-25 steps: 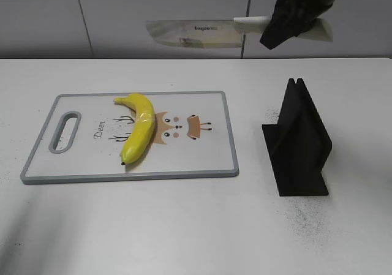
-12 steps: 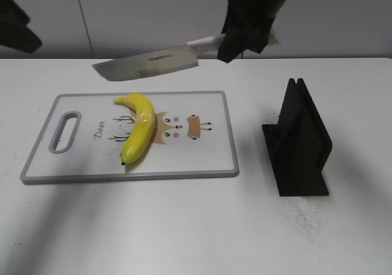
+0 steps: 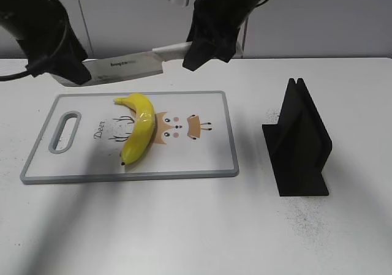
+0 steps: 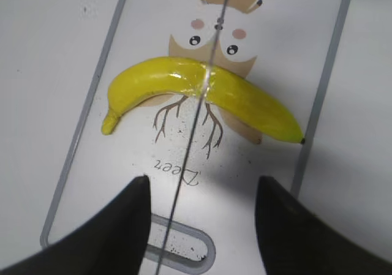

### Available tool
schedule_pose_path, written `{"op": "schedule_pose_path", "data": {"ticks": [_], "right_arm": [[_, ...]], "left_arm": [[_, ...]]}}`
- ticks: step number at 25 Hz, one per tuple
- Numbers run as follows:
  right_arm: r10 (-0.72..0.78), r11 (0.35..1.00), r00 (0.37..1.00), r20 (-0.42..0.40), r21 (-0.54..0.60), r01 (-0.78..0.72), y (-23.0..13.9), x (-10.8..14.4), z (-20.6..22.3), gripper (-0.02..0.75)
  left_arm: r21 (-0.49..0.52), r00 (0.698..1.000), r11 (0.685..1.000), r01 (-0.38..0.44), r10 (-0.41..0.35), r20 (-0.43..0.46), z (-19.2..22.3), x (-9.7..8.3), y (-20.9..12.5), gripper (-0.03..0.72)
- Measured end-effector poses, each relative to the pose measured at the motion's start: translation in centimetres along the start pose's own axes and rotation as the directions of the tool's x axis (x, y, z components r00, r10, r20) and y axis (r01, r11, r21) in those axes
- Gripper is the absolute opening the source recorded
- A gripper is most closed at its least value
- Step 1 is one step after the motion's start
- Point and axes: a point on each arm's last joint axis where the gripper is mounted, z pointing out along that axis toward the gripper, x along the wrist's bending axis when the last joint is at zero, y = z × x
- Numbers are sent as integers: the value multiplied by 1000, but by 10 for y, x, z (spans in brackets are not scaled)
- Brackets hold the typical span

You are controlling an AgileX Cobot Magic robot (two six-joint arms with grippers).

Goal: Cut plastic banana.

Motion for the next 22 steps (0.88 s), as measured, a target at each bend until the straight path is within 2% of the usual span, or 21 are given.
{"op": "schedule_pose_path", "data": {"ticks": [4, 8, 12, 19, 21, 22], "right_arm": [[-1, 1000, 1000, 0, 0, 1, 0, 0, 0, 160], [0, 1000, 1000, -8, 3, 0, -1, 0, 2, 160], [0, 1000, 1000, -3, 3, 0, -1, -1, 3, 160], [2, 1000, 1000, 1, 4, -2, -3, -2, 3, 160], [4, 1000, 1000, 6, 3, -4, -4, -3, 2, 160], [4, 1000, 1000, 10, 2, -4, -4, -3, 3, 160]], "left_arm": [[16, 1000, 1000, 7, -7, -18, 14, 8, -5, 486], [4, 997, 1000, 8, -8, -76, 16, 14, -5, 409], [11, 998, 1000, 13, -12, -63, 23, 15, -7, 326], [27, 999, 999, 24, -23, -36, 35, 18, -12, 265], [26, 999, 999, 24, -23, -39, 36, 18, -12, 183], [27, 999, 999, 26, -25, -37, 37, 18, -12, 114]]}}
